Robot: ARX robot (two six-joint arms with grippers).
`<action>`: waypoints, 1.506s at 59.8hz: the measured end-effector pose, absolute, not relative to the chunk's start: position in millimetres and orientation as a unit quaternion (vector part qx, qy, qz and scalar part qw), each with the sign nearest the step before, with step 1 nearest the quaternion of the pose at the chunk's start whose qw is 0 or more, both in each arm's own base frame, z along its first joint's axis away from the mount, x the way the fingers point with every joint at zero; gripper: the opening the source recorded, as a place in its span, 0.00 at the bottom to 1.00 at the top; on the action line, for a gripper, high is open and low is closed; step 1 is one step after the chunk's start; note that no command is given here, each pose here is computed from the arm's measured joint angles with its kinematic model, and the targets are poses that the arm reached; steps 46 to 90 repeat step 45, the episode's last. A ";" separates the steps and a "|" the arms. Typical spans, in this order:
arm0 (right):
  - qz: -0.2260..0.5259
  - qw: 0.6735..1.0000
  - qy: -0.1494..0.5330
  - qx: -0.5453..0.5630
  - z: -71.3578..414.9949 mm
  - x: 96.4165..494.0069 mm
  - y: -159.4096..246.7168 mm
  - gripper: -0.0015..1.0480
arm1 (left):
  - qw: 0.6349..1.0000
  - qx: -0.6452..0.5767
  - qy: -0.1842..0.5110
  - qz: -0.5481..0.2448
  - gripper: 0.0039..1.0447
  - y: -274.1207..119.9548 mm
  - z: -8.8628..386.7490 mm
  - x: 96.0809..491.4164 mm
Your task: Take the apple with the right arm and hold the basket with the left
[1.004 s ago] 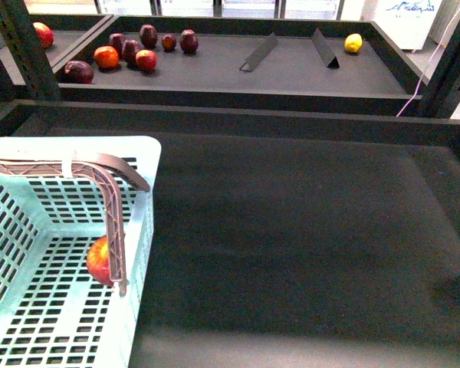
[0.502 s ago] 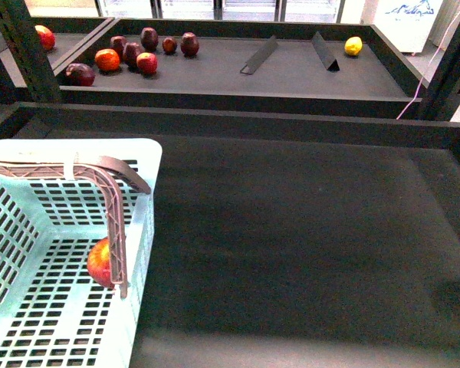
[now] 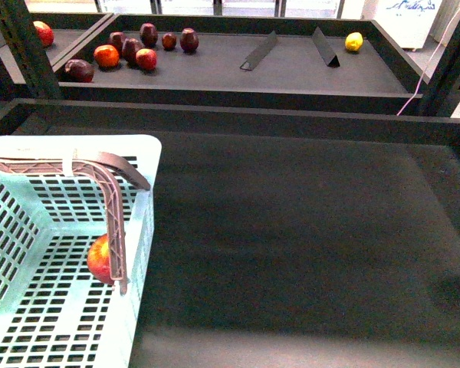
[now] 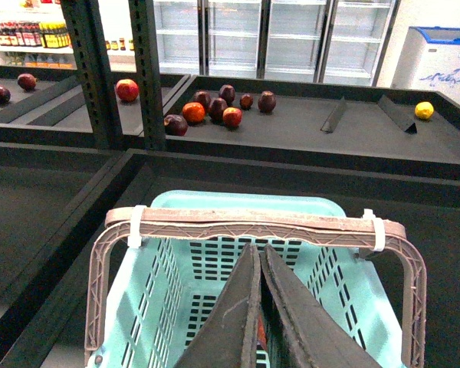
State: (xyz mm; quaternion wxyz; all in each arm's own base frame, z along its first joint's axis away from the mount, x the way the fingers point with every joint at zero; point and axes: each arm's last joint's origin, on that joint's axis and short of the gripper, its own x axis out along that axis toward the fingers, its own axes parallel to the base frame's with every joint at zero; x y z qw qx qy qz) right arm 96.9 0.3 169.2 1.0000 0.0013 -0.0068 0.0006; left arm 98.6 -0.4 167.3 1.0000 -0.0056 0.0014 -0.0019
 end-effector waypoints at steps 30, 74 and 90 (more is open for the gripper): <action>0.001 1.000 -0.007 0.001 169.2 96.9 0.3 0.92 | 1.000 -0.006 -0.005 -0.002 0.52 -0.3 168.2 97.2; 0.001 1.000 -0.007 0.001 169.2 96.9 0.3 0.92 | 1.000 -0.005 -0.005 -0.002 0.95 -0.3 168.2 97.2; 0.001 1.000 -0.007 0.001 169.2 96.9 0.3 0.92 | 1.000 -0.005 -0.005 -0.002 0.95 -0.3 168.2 97.2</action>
